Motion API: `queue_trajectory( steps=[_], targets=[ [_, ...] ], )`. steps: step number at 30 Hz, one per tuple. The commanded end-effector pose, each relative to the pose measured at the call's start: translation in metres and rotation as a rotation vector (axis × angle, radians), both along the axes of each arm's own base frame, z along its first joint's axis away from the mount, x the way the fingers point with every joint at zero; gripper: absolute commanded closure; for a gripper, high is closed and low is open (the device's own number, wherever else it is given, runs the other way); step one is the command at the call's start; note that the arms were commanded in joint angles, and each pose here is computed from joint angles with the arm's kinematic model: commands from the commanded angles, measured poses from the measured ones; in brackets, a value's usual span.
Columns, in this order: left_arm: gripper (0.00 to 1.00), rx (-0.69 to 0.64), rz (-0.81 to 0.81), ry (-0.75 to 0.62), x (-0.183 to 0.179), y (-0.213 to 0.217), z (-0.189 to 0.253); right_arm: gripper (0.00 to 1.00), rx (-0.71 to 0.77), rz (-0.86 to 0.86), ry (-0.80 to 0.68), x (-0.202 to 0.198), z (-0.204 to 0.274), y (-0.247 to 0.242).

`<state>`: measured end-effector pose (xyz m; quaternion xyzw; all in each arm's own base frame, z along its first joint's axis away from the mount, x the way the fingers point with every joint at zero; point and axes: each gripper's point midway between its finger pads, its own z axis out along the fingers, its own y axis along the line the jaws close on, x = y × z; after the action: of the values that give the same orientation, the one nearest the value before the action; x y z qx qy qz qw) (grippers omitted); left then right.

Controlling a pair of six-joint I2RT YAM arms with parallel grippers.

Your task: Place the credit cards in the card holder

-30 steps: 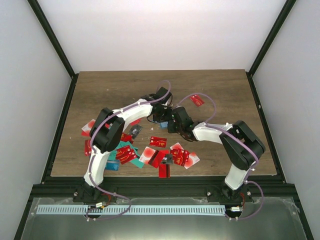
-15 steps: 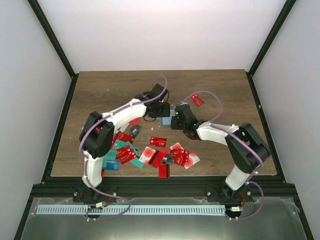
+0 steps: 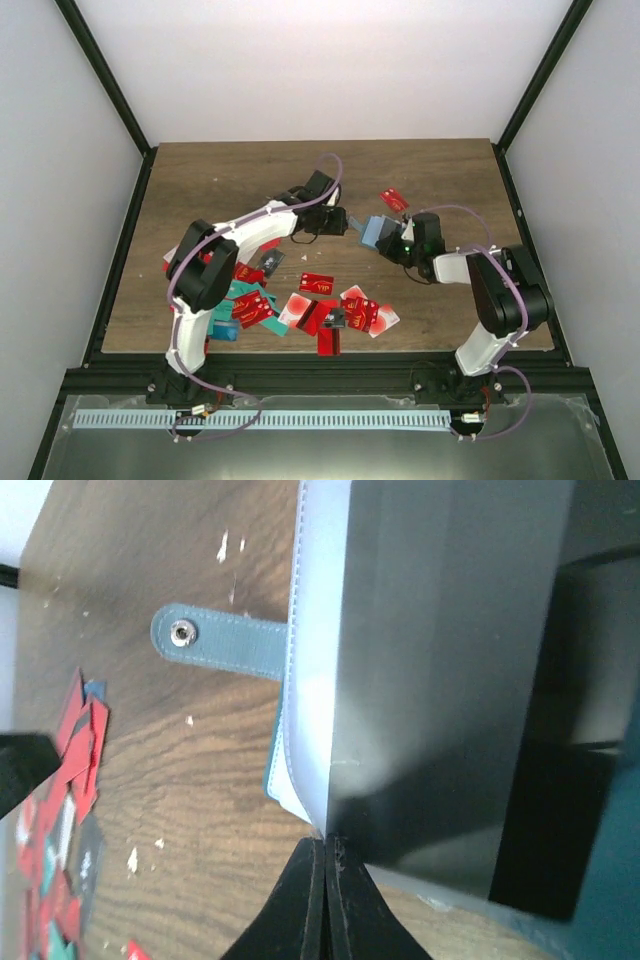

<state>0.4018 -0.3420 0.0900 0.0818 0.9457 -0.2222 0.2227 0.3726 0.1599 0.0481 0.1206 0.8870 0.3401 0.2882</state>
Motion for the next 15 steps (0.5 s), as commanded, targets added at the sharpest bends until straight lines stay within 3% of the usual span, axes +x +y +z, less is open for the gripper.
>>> queue_trajectory(
  steps=[1,6,15],
  targets=[
    [0.57,-0.077,-0.101,-0.033,0.01,-0.029,0.005,0.99,0.2,0.104,0.008,-0.01,0.012,0.016],
    [0.55,-0.085,-0.112,-0.059,0.016,-0.034,0.003,0.99,0.277,0.175,-0.015,-0.015,0.029,0.025],
    [0.4,0.031,-0.083,-0.092,0.033,-0.019,-0.033,0.99,0.314,0.225,-0.037,-0.021,0.045,0.031]
  ],
)
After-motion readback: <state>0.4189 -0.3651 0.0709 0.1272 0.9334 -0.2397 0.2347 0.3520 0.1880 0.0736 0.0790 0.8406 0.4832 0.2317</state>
